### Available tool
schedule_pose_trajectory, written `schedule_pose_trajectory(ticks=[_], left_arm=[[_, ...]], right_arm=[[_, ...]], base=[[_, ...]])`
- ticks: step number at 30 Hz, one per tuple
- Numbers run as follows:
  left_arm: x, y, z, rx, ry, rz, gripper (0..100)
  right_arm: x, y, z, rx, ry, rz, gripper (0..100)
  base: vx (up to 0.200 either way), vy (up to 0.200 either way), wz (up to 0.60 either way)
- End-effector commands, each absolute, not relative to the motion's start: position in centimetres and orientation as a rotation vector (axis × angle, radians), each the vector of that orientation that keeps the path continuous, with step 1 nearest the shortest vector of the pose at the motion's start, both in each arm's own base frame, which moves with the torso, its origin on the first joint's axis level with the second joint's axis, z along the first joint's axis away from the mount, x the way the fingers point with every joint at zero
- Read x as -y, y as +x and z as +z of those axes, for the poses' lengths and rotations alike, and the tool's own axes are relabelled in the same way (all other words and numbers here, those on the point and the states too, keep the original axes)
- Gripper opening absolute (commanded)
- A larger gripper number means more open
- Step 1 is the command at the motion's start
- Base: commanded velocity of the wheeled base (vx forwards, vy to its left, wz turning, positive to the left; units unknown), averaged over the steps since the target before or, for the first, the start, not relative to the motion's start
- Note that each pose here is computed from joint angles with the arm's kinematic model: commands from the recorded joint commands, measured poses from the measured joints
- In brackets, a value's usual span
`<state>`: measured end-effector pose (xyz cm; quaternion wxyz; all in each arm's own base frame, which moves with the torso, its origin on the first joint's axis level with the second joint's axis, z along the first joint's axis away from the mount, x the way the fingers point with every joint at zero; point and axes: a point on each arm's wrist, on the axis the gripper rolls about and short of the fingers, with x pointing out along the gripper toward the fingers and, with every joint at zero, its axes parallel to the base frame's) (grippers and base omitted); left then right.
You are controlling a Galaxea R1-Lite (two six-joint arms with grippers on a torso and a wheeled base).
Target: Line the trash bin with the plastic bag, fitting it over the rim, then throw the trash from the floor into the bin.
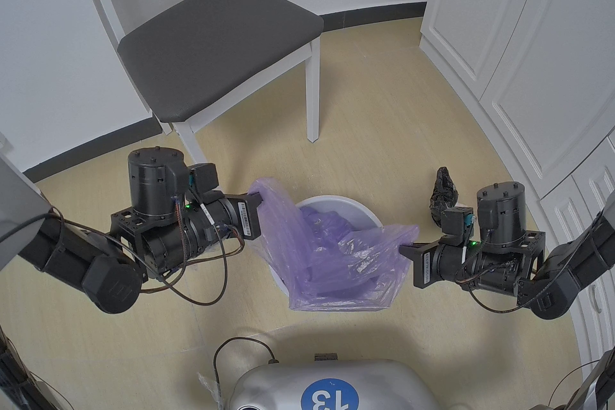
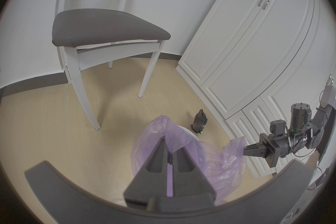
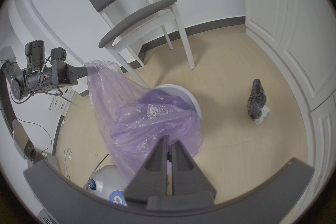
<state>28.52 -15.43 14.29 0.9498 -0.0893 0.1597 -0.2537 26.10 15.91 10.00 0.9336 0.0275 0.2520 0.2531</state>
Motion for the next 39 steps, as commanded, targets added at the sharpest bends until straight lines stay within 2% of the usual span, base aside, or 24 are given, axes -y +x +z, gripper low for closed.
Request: schedule_pose_trajectory(ticks=[1, 11, 22, 33, 39], left_arm=[[15.1, 27.8, 14.6, -0.320, -0.183, -0.518, 0], [15.6, 27.3, 14.8, -0.316, -0.178, -0.534, 0], [14.9, 24.9, 14.9, -0.339, -0.157, -0.545, 0], [14.1, 23.8, 12.8, -0.503, -0.090, -0.522, 0], [14.5, 24.5, 11.5, -0.533, -0.087, -0.514, 0]], right_arm=[[-16.6, 26.6, 10.1, -0.508, 0.055, 0.527, 0], [-15.9, 28.4, 9.7, -0.498, 0.090, 0.551, 0], [-14.1, 25.5, 10.1, -0.541, 0.070, 0.501, 0], [-13.0, 24.0, 8.3, -0.646, 0.006, 0.399, 0], [-13.2, 24.4, 7.6, -0.658, 0.006, 0.382, 0]], base=[[0.000, 0.000, 0.00], [0.000, 0.000, 0.00], [0.000, 0.000, 0.00], [0.000, 0.000, 0.00], [0.000, 0.000, 0.00]])
